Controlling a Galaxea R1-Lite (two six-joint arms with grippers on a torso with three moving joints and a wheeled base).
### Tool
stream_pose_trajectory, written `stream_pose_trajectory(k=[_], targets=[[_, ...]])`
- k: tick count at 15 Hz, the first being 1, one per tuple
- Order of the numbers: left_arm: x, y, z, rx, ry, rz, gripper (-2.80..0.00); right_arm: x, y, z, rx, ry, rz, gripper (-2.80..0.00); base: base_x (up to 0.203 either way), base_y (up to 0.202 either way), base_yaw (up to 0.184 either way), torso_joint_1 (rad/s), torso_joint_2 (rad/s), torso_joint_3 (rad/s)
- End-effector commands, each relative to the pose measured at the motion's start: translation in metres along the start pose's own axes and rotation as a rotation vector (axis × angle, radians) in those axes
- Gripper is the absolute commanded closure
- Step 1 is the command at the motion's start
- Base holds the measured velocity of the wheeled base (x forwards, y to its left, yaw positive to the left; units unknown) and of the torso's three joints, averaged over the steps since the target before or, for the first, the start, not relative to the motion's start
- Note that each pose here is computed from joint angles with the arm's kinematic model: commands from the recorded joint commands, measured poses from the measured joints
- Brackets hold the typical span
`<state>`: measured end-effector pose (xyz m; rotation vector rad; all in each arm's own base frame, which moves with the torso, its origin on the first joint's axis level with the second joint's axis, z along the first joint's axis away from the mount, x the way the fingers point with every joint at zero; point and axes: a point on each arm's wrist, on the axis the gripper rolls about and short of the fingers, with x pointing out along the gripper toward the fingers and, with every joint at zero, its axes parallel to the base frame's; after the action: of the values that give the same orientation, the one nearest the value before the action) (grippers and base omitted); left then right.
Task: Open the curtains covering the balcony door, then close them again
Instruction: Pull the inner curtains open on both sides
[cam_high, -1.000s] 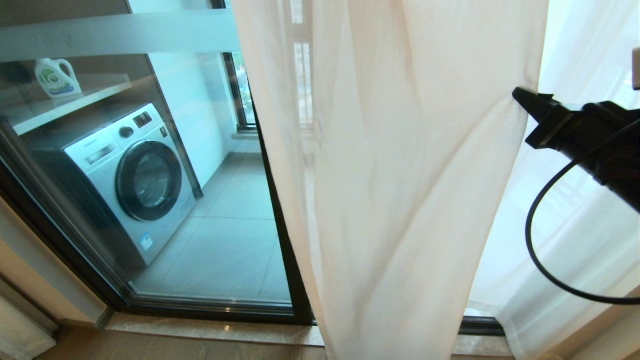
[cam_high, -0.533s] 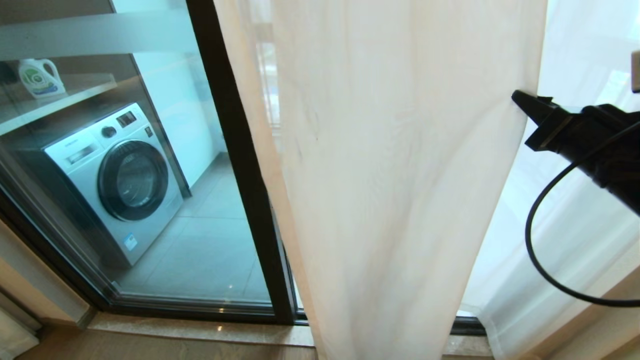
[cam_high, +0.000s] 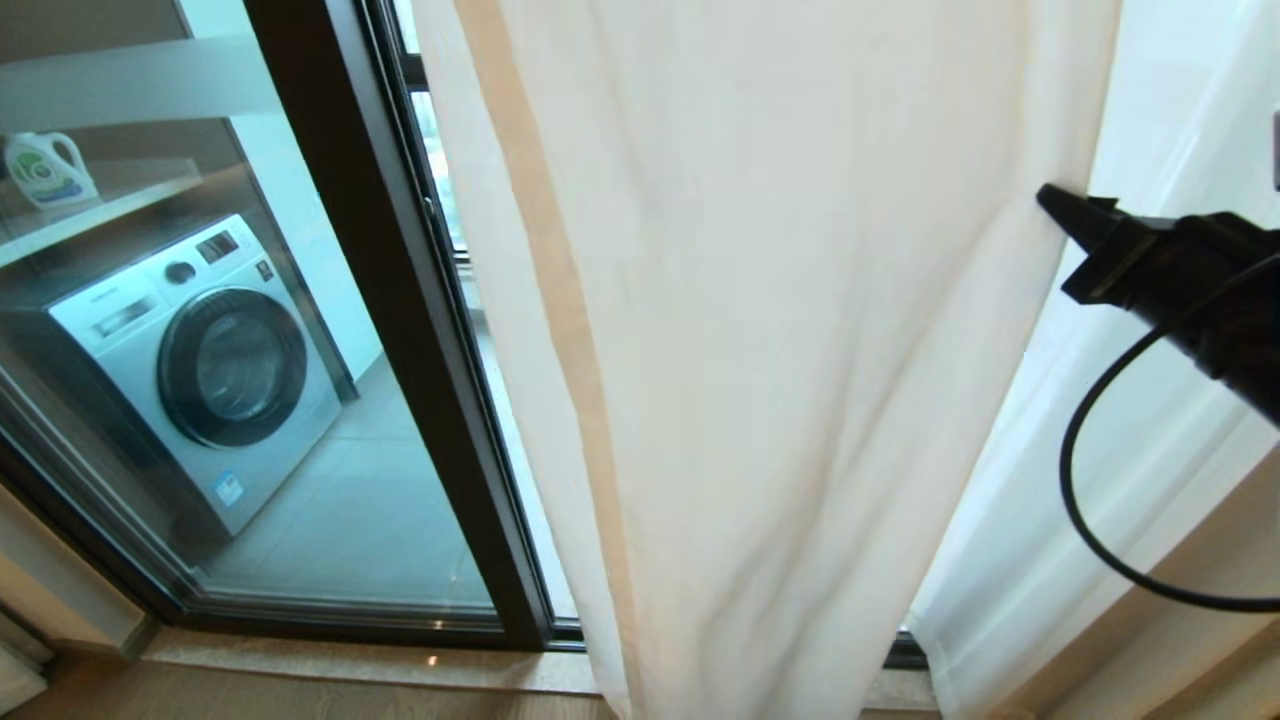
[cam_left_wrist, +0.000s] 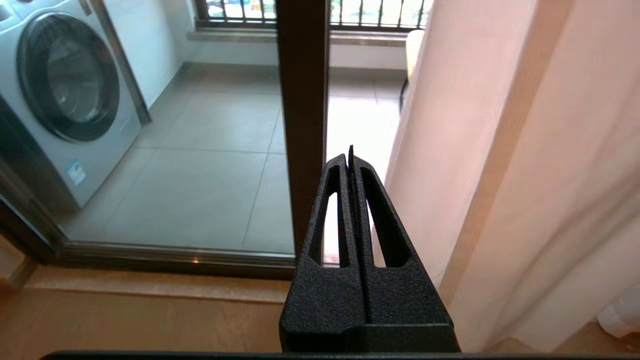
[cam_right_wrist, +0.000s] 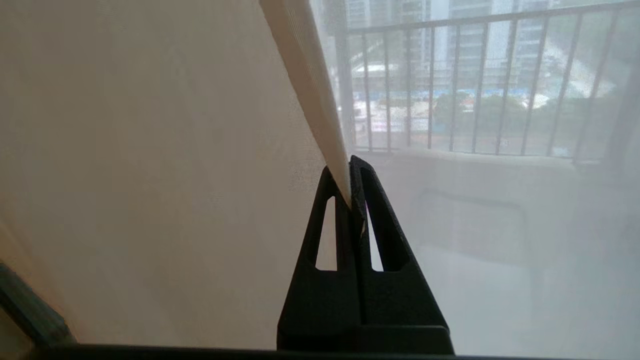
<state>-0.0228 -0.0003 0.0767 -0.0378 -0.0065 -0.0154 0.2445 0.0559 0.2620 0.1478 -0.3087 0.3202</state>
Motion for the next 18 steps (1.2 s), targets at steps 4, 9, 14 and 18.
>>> stream_pose_trajectory(k=[4,9,14,18], targets=[[0.0000,0.0000,0.0000,0.000,-0.001,0.000,0.00,-0.0003,0.0002,-0.0011,0.002,0.000,0.003,0.00,0.000,-0.188,0.000,0.003,0.00,0.004],[0.0000,0.0000,0.0000,0.000,-0.001,0.000,0.00,-0.0004,0.0001,-0.0014,0.001,0.001,0.003,0.00,0.000,-0.191,0.000,0.006,0.00,0.002],[0.0000,0.0000,0.0000,0.000,-0.001,0.000,0.00,-0.0020,0.0000,-0.0036,0.003,0.010,0.002,0.00,0.000,-0.193,0.000,0.001,0.00,0.002],[0.0000,0.0000,0.0000,0.001,-0.001,0.000,0.00,-0.0023,0.0000,-0.0040,0.002,0.000,0.005,0.00,0.000,-0.145,-0.001,0.002,0.00,0.001]])
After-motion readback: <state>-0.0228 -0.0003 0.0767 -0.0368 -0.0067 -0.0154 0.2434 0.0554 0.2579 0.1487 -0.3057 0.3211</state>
